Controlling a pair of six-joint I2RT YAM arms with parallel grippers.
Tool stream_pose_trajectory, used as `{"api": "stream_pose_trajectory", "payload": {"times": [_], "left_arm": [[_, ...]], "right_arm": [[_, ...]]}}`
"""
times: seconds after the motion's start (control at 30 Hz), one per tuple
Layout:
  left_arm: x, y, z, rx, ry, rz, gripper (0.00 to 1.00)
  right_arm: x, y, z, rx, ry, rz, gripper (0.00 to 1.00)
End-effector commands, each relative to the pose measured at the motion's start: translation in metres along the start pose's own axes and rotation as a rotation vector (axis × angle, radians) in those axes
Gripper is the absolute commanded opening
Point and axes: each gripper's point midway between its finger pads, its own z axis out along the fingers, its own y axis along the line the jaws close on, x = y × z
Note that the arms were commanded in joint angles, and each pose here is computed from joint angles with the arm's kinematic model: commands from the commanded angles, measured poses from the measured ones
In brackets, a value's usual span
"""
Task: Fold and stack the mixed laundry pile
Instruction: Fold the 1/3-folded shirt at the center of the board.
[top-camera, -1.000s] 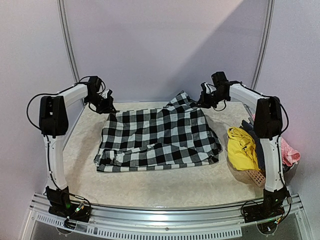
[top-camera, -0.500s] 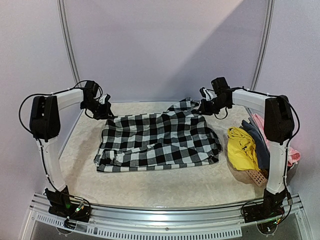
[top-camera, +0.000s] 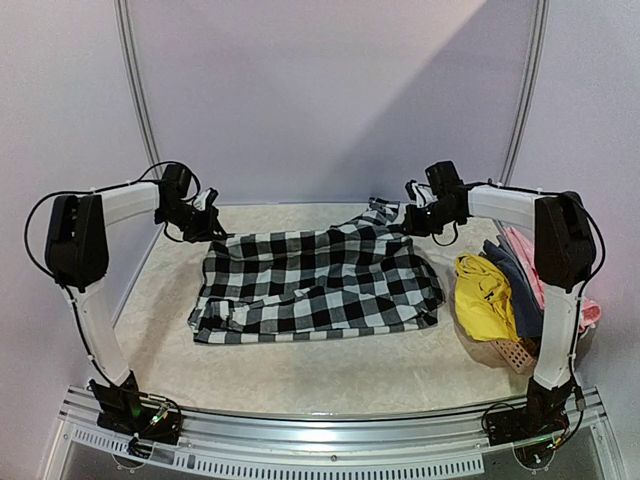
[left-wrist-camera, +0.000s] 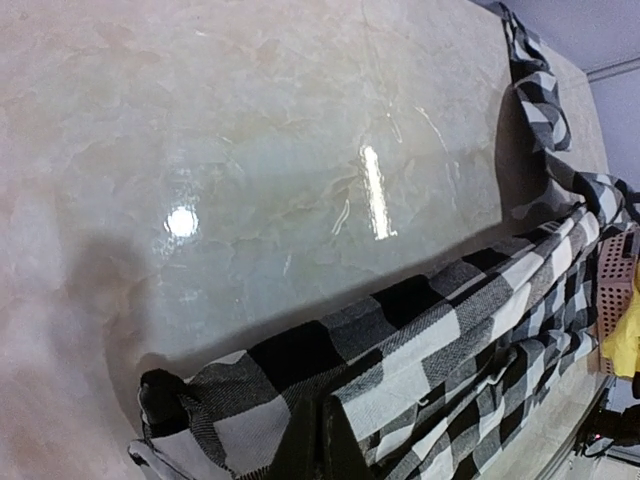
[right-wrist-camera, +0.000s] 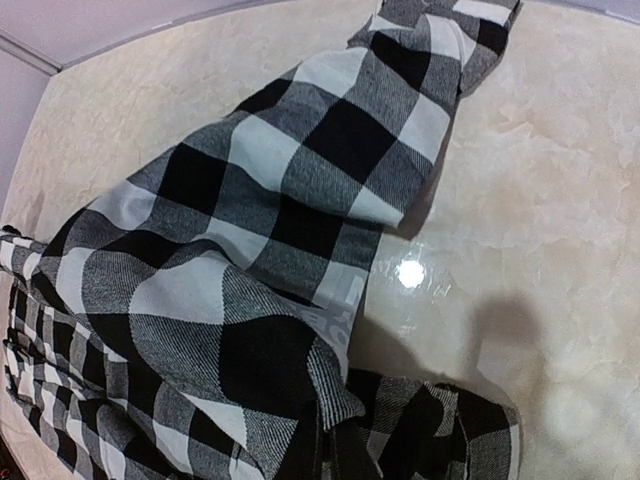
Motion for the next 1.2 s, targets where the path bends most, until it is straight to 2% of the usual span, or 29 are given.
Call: {"api": "stream_pose_trajectory", "payload": {"times": [0.0,0.1,0.2,0.33,0.47,0.6,0.77,0.83,1.0,1.17], "left_arm": [[0.021,0.003,-0.006,-0.018,-0.008,-0.002,0.00],[0.044,0.006,0.005,-0.016,0.018,-0.026,0.01],[0.062,0.009,0.012,-0.041,0.050,-0.039,0.06],[0.072,0.009,0.010,-0.070,0.060,-0.047,0.24],[0.066,0.005,-0.008,-0.097,0.019,-0.047,0.41],[0.052,0.003,-0.021,-0.125,-0.016,-0.065,0.52],[0.033,0.002,-0.022,-0.144,-0.019,-0.102,0.59],[0.025,-0.001,-0.020,-0.136,-0.019,-0.115,0.63],[0.012,-0.008,-0.006,-0.105,0.005,-0.143,0.64],[0.010,-0.010,-0.001,-0.103,0.026,-0.161,0.64]], "right_arm": [[0.014,-0.002,-0.005,0.029,0.003,0.050,0.03],[0.033,-0.008,0.005,0.046,0.039,0.100,0.04],[0.046,-0.016,0.012,0.068,0.065,0.141,0.07],[0.057,-0.019,0.017,0.076,0.111,0.171,0.19],[0.054,-0.007,0.010,0.034,0.145,0.180,0.30],[0.028,0.015,-0.005,-0.043,0.102,0.162,0.40],[-0.020,0.027,-0.013,-0.059,-0.007,0.151,0.63],[-0.032,0.024,0.000,-0.046,-0.018,0.161,0.70],[-0.052,0.000,0.042,0.030,-0.022,0.233,0.72],[-0.067,-0.024,0.074,0.021,-0.054,0.366,0.72]]}}
